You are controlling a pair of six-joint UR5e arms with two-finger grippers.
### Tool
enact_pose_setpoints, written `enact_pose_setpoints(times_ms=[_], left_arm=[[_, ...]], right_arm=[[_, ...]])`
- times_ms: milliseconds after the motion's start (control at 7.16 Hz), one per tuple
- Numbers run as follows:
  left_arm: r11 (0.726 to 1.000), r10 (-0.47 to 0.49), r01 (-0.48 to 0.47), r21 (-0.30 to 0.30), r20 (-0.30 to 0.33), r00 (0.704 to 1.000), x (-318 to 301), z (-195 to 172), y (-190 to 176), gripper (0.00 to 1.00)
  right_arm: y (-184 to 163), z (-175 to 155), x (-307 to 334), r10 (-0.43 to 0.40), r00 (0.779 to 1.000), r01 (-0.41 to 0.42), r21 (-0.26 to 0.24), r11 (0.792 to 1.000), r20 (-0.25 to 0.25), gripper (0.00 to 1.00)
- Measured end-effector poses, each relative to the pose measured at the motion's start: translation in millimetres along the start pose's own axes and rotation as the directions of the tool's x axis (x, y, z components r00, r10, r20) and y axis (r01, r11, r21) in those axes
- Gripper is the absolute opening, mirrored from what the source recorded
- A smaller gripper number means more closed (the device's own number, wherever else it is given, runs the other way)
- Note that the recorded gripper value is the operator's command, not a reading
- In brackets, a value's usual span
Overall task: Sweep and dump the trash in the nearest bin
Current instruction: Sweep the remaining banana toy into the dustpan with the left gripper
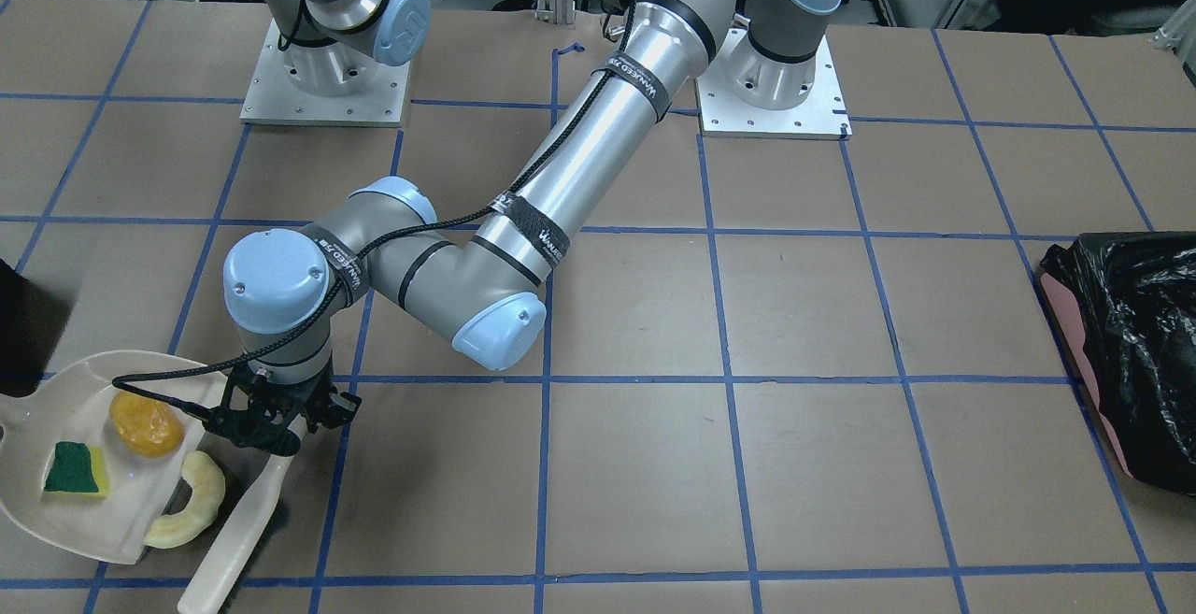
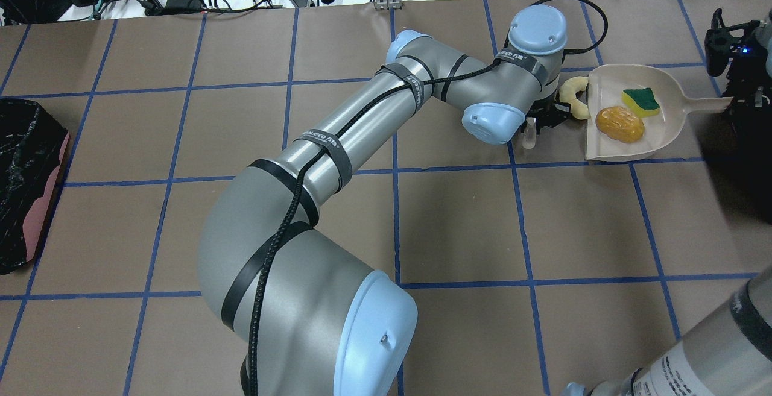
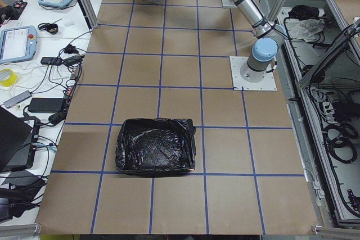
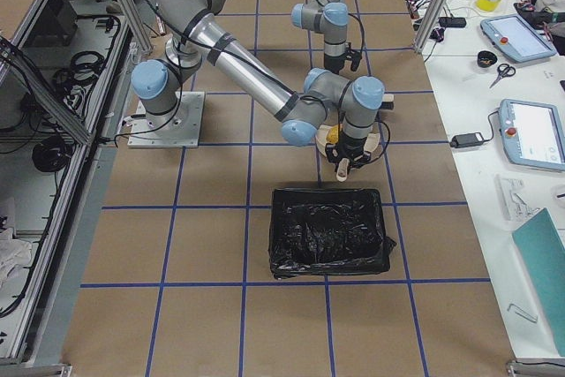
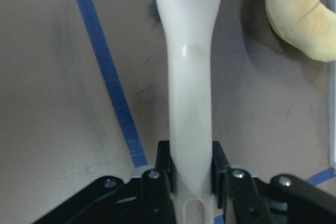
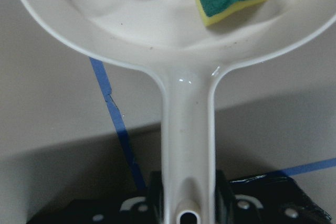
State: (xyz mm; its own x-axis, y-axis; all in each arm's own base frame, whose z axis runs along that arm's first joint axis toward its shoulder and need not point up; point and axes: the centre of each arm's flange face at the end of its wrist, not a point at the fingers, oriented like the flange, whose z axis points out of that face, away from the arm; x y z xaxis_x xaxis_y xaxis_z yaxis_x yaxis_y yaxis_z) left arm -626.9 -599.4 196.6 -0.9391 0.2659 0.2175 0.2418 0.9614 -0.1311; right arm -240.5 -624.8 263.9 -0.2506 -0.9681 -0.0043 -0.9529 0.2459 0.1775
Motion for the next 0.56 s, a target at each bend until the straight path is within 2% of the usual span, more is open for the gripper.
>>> enact_pose_setpoints(times_ms=[558], left_arm=[[1.0,-0.012,0.011,-0.009,-0.087,0.996,61,-5,25,0.0]], right_arm=[[-1,0,0,0.006,1.0,-0.006,0.001,1.0,0.002,0.0]])
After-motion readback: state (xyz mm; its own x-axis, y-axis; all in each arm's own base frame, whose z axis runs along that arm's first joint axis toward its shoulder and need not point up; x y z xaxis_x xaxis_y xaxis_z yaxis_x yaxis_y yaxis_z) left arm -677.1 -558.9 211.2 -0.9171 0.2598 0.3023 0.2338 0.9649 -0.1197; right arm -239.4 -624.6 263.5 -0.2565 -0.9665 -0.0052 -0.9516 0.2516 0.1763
